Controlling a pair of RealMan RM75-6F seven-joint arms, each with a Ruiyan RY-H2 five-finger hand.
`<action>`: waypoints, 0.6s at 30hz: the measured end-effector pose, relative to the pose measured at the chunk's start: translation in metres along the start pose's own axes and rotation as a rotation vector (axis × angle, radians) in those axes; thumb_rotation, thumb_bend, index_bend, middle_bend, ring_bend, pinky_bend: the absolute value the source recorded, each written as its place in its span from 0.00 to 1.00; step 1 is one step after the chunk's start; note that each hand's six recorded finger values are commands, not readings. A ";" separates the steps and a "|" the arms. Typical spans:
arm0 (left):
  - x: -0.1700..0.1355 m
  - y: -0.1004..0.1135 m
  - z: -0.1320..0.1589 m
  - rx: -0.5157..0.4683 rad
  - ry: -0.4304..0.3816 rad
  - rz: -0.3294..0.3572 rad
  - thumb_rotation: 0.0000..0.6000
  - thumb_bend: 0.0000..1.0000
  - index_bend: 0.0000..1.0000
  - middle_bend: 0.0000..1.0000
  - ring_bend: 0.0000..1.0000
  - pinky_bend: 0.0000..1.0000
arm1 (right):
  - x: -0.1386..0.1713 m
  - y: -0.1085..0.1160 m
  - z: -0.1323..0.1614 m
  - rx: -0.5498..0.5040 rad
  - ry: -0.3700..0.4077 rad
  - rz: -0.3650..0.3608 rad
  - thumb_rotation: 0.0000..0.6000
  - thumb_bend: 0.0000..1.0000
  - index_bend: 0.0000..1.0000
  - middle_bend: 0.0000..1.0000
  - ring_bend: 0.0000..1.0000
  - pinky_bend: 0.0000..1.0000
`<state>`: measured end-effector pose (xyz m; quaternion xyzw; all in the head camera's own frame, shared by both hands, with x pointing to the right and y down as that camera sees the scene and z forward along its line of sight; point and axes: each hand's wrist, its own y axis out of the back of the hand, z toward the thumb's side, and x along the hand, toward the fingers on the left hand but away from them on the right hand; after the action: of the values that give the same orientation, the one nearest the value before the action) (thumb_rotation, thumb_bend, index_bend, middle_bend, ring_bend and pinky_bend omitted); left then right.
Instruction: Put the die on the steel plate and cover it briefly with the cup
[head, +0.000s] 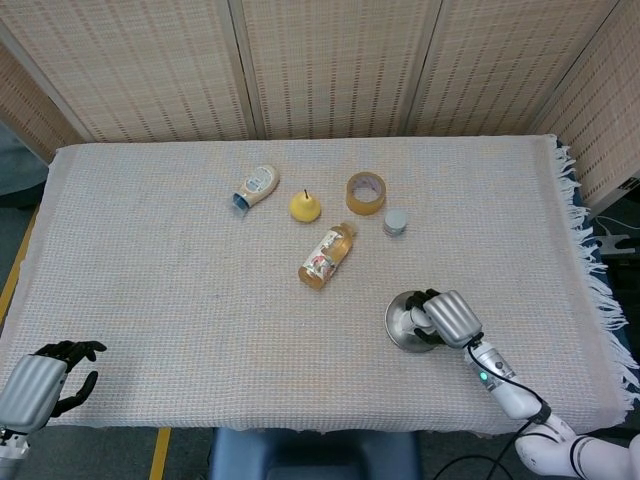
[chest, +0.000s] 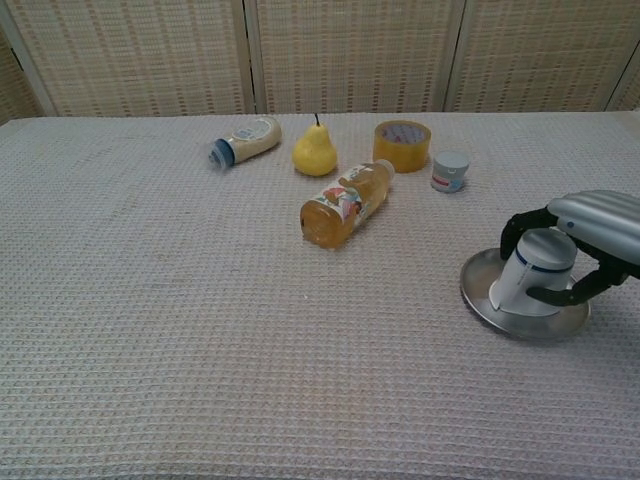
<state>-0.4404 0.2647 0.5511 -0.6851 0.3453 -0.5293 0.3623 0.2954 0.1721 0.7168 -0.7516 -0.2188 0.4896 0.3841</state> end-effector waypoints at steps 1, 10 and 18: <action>0.000 0.000 0.000 0.000 0.000 0.000 1.00 0.43 0.36 0.46 0.41 0.49 | -0.001 0.001 -0.006 0.042 -0.010 -0.015 1.00 0.26 0.58 0.49 0.42 0.83; 0.000 -0.001 0.000 0.003 0.001 -0.005 1.00 0.43 0.36 0.46 0.41 0.49 | -0.005 -0.006 -0.013 0.060 -0.028 -0.041 1.00 0.26 0.58 0.49 0.42 0.83; 0.000 -0.001 0.001 0.004 -0.001 -0.006 1.00 0.43 0.36 0.46 0.41 0.49 | 0.006 -0.008 0.000 -0.138 0.012 0.037 1.00 0.26 0.58 0.49 0.42 0.83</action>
<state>-0.4398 0.2652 0.5516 -0.6858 0.3420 -0.5306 0.3621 0.2982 0.1807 0.7200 -0.7831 -0.2359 0.4759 0.3235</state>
